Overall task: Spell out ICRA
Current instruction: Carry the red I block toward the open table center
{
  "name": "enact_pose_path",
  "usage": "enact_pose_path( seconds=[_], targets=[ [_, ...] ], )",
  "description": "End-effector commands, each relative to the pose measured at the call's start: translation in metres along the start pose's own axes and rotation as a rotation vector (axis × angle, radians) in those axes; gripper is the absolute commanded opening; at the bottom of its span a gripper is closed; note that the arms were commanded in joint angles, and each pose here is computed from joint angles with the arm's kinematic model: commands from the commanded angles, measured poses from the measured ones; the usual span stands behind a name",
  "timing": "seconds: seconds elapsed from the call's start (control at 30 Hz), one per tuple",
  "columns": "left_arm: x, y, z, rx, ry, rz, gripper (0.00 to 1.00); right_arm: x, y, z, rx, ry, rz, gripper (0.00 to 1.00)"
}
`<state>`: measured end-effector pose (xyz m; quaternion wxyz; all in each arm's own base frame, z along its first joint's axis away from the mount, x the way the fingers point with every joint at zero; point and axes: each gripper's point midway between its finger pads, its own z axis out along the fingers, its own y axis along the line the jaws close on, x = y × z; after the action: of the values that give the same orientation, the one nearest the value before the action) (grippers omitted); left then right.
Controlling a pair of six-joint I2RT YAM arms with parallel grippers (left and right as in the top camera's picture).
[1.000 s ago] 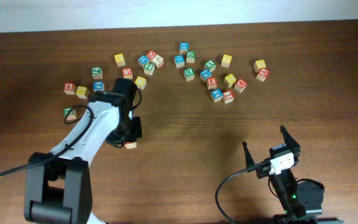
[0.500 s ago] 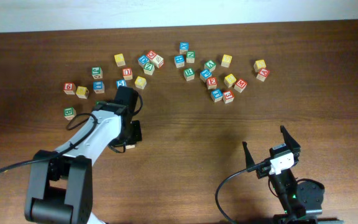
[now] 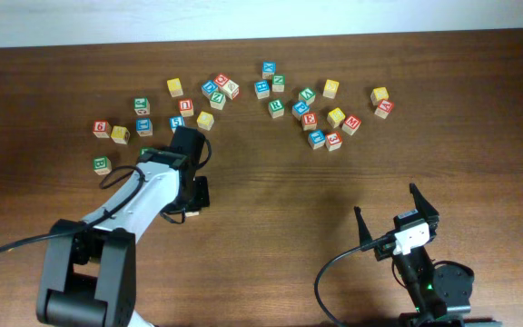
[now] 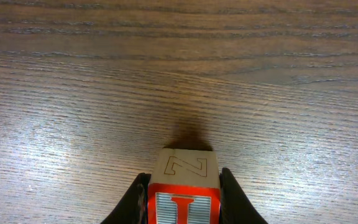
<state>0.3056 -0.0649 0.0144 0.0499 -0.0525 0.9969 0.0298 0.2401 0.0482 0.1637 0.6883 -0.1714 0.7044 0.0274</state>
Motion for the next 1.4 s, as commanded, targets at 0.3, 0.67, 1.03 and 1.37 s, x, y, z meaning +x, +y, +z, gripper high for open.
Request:
enact_pose_path(
  seconds=[0.3, 0.67, 1.03, 1.37],
  targets=[
    [0.0089, 0.0029, 0.0026, -0.013, 0.015, 0.023, 0.17, 0.0013, 0.0039, 0.0, -0.018, -0.001, 0.004, 0.98],
    [0.0057, 0.0016, 0.0027, -0.008, 0.001, 0.021, 0.19, 0.0013, 0.0039, 0.0, -0.018, -0.001, 0.004, 0.98],
    [0.0127, 0.0023, 0.006, -0.006, 0.022, 0.022, 0.16, 0.0014, 0.004, 0.0, -0.019, -0.001, 0.004, 0.98],
    [0.0134, 0.0023, 0.006, -0.006, 0.025, 0.022, 0.2, 0.0013, 0.0039, 0.0, -0.018, -0.001, 0.004, 0.98]
  ],
)
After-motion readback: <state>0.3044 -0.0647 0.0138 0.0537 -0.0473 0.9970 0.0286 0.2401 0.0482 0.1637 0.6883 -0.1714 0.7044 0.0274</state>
